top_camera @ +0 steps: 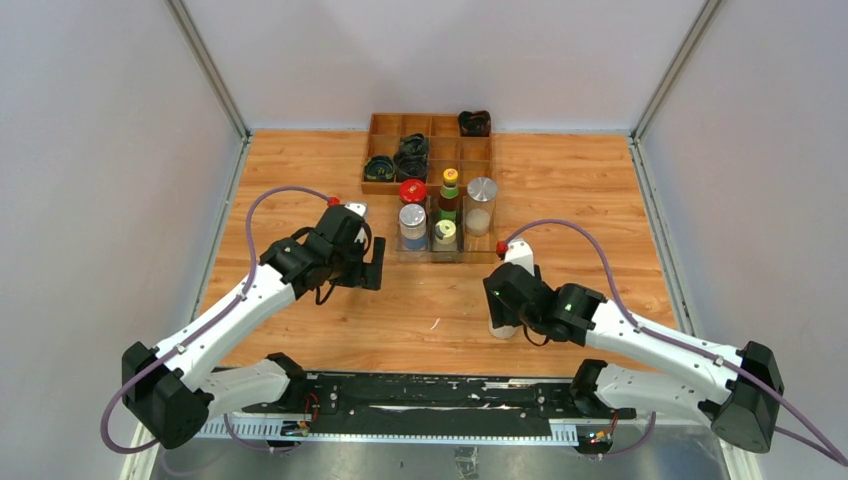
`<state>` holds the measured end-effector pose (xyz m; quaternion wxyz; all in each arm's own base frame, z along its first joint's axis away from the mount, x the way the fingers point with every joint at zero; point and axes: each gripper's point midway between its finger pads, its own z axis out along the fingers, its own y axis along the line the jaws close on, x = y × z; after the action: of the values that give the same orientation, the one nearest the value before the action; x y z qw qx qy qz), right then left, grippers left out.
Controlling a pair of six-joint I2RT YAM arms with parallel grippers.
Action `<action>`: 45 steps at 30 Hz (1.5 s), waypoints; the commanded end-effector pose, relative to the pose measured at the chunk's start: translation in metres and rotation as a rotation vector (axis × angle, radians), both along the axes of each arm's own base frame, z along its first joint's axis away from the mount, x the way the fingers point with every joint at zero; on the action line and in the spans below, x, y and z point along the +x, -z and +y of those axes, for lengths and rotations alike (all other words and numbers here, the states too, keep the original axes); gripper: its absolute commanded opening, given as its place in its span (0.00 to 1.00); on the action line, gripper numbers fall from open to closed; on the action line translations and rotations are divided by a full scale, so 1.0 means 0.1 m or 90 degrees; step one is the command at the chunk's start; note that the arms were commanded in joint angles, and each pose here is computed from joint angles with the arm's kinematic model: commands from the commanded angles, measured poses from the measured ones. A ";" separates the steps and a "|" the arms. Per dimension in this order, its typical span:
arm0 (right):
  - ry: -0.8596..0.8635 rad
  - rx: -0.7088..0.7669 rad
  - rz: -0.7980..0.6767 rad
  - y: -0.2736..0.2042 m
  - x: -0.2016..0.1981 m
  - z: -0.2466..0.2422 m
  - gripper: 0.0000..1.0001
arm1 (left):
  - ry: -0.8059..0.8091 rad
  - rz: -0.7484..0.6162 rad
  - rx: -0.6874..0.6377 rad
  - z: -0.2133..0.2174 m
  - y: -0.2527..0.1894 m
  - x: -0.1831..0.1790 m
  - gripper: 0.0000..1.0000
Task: Organize the condiment bottles
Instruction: Place the bottle in the storage box.
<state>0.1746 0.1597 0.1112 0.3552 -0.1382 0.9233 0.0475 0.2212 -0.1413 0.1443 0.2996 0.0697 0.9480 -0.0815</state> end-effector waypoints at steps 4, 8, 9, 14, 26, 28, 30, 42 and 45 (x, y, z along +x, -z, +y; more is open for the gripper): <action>-0.010 0.005 0.013 0.06 -0.21 0.04 0.54 | 0.001 -0.009 -0.018 -0.05 -0.02 0.06 1.00; -0.019 0.002 0.006 -0.02 -0.19 0.12 0.54 | 0.002 -0.006 -0.020 -0.07 0.01 0.06 1.00; -0.022 0.002 0.003 -0.05 -0.18 0.14 0.54 | 0.003 -0.007 -0.020 -0.07 0.01 0.06 1.00; -0.033 -0.023 -0.016 -0.17 -0.06 0.24 0.54 | 0.003 -0.008 -0.019 -0.07 0.02 0.07 1.00; -0.043 -0.055 -0.050 -0.42 0.29 0.47 0.54 | 0.004 -0.013 -0.022 -0.06 0.01 0.05 1.00; -0.040 -0.050 -0.052 -0.47 0.35 0.47 0.54 | 0.003 -0.015 -0.023 -0.06 0.00 0.05 1.00; -0.038 -0.048 -0.056 -0.52 0.41 0.46 0.54 | 0.003 -0.014 -0.023 -0.06 0.00 0.05 1.00; -0.027 -0.031 -0.069 -0.75 0.76 0.44 0.54 | 0.002 -0.015 -0.023 -0.06 0.00 0.05 1.00; -0.028 -0.027 -0.072 -0.79 0.81 0.46 0.54 | 0.002 -0.014 -0.023 -0.06 0.00 0.05 1.00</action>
<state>0.2428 0.1993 0.1703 0.3817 -0.1667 0.9090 0.0137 0.2262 -0.1486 0.1433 0.3056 0.0710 0.9448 -0.0948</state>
